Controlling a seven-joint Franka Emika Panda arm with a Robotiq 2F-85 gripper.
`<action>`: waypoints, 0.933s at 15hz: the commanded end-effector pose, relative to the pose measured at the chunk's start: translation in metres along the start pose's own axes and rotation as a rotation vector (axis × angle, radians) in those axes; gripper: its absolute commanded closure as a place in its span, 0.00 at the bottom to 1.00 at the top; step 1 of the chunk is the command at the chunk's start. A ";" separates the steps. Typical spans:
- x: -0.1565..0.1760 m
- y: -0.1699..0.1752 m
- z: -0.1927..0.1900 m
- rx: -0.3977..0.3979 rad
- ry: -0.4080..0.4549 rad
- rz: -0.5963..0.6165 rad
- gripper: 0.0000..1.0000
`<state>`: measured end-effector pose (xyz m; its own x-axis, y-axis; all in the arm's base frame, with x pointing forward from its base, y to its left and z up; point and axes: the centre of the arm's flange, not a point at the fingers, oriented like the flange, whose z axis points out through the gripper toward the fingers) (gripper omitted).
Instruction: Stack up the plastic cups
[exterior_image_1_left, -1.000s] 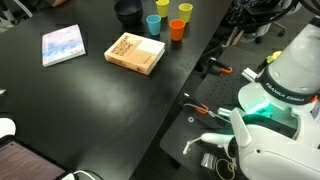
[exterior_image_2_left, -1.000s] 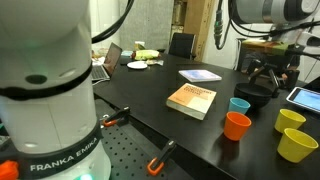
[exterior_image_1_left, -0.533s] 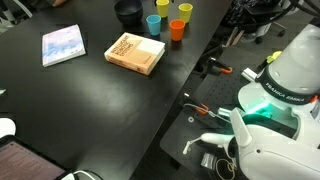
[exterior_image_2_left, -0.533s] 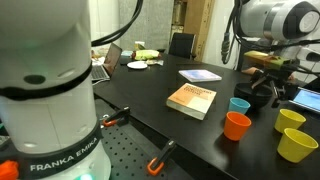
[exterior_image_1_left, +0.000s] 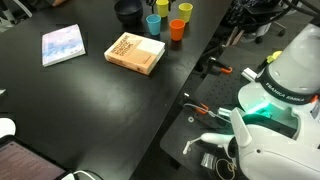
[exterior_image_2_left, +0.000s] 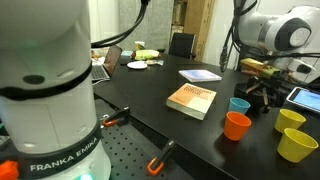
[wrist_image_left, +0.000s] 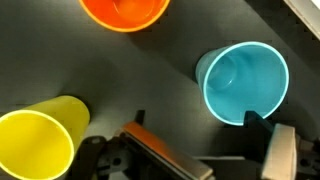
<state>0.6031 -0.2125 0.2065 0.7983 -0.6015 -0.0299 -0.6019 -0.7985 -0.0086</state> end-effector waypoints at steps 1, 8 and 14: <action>0.006 -0.004 0.003 0.028 -0.029 -0.002 0.00; 0.007 -0.010 0.014 0.024 -0.092 -0.018 0.00; 0.008 -0.015 0.017 0.019 -0.138 -0.029 0.58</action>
<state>0.6064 -0.2008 0.1872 0.8037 -0.5772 -0.1443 -0.5836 -0.8120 -0.0024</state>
